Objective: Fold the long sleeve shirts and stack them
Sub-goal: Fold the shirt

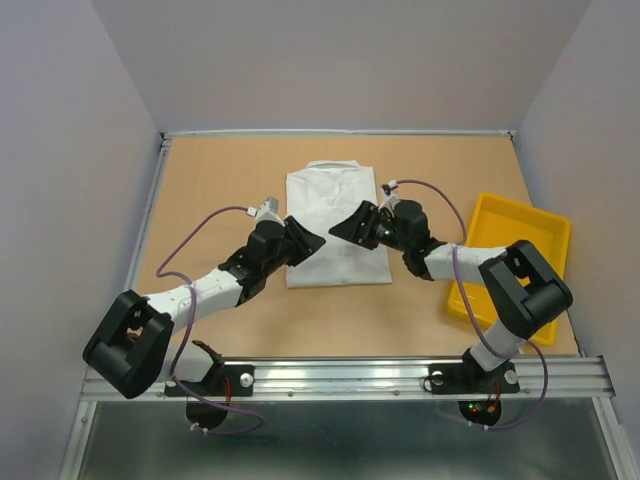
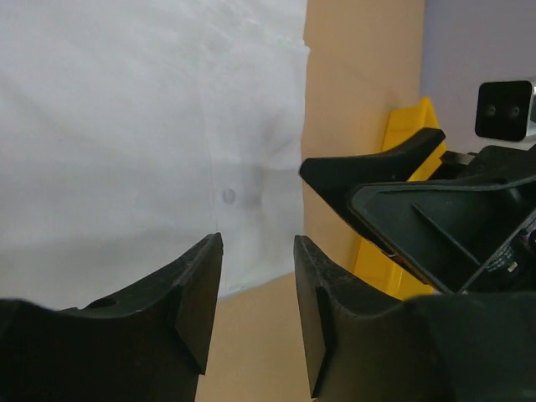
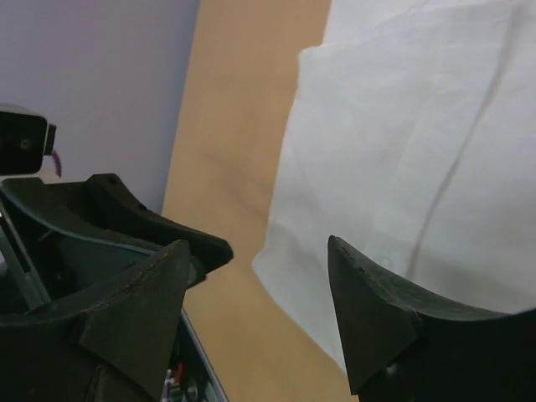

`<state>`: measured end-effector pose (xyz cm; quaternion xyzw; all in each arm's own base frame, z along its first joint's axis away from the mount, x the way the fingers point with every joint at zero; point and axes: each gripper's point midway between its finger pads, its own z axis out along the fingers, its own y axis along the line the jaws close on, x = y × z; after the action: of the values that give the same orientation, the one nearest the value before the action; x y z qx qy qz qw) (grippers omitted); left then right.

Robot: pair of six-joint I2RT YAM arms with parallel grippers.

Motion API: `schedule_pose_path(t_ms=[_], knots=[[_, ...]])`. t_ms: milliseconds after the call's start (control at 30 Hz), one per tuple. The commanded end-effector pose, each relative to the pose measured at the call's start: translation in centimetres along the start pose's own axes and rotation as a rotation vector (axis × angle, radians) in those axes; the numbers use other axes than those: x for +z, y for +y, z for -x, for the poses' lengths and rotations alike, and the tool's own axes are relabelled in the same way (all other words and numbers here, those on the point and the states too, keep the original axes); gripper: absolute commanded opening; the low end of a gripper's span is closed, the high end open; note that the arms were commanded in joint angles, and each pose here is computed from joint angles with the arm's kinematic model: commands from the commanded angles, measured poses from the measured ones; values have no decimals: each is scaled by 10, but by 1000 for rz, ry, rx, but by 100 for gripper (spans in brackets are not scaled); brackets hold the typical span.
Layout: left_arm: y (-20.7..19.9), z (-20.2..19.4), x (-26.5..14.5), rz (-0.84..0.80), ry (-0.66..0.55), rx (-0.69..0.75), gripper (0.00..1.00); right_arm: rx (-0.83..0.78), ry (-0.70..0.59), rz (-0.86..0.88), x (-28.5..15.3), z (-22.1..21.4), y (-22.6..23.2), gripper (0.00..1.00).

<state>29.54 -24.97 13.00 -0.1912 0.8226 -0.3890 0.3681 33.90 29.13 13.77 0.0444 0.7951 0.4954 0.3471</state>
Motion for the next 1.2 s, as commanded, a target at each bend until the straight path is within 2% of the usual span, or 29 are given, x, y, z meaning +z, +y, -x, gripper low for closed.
schedule_pose_path(t_ms=[0,133,400,600,633,933,1033,1167], knots=[[11,-22,5,-19,53,-5,46,35,52,139,13,-35,24,73],[42,-41,9,41,83,-74,36,99,73,135,21,-60,0,73],[106,-71,12,200,111,-192,28,208,90,31,10,-110,-69,73],[137,-80,-2,286,103,-294,27,198,35,-44,-13,-101,-99,73],[140,-75,-2,294,72,-298,27,200,30,-59,-20,-101,-103,73],[139,-68,-4,286,42,-297,27,193,-91,-129,-55,-71,-126,73],[135,-64,-5,276,35,-289,27,186,-131,-128,-62,-61,-123,73],[113,-52,-3,234,28,-242,31,158,-172,-34,-63,-38,-91,73]])
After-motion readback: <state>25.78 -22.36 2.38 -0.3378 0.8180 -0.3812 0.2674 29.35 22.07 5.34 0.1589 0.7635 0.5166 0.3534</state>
